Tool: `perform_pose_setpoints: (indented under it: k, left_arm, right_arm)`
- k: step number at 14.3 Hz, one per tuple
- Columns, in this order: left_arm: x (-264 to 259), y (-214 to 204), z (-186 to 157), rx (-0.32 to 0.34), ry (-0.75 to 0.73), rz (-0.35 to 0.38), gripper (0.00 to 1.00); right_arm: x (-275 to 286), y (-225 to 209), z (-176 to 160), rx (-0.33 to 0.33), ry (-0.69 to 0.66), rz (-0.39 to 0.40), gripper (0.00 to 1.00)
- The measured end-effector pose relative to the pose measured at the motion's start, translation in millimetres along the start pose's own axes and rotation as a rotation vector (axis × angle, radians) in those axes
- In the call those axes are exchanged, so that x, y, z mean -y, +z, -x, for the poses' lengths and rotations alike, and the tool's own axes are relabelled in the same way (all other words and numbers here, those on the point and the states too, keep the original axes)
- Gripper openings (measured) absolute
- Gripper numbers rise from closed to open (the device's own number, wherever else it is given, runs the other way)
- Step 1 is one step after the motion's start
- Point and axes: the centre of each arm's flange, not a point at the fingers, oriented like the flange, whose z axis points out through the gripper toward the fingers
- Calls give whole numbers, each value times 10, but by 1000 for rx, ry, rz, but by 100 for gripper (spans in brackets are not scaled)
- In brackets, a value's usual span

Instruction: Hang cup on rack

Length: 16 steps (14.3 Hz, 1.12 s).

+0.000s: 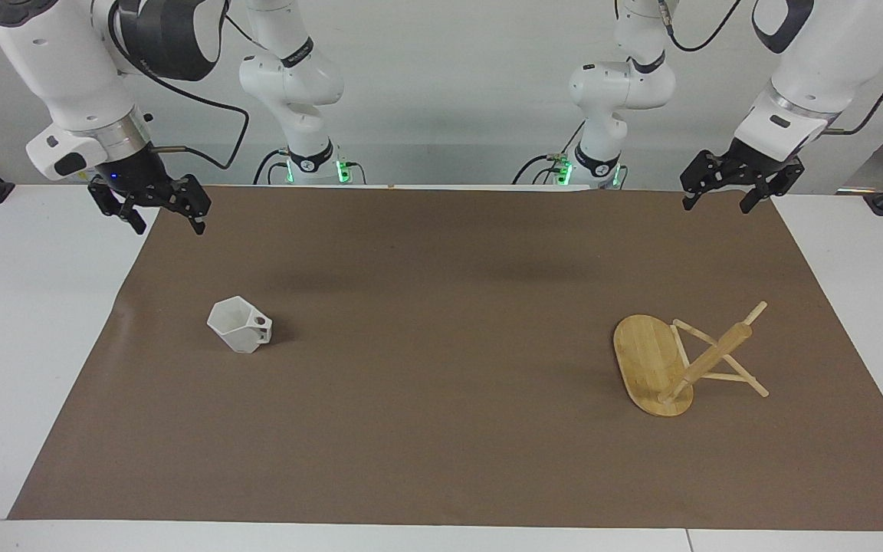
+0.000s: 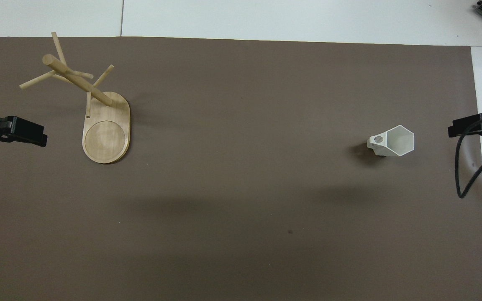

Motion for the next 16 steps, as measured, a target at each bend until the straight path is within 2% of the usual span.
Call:
perform_pose_setpoints:
  k: [2, 6, 11, 16]
  left_arm:
    - [1, 0, 0, 0, 0, 0, 100]
    - [1, 0, 0, 0, 0, -1, 100]
    - [2, 0, 0, 0, 0, -2, 100]
    - [3, 0, 0, 0, 0, -2, 100]
  right_arm:
    - [-17, 63, 10, -5, 3, 1, 100]
    - [-139, 413, 90, -71, 27, 11, 100]
    - [-250, 845, 171, -80, 47, 13, 100]
    - [-649, 1587, 155, -58, 52, 15, 100]
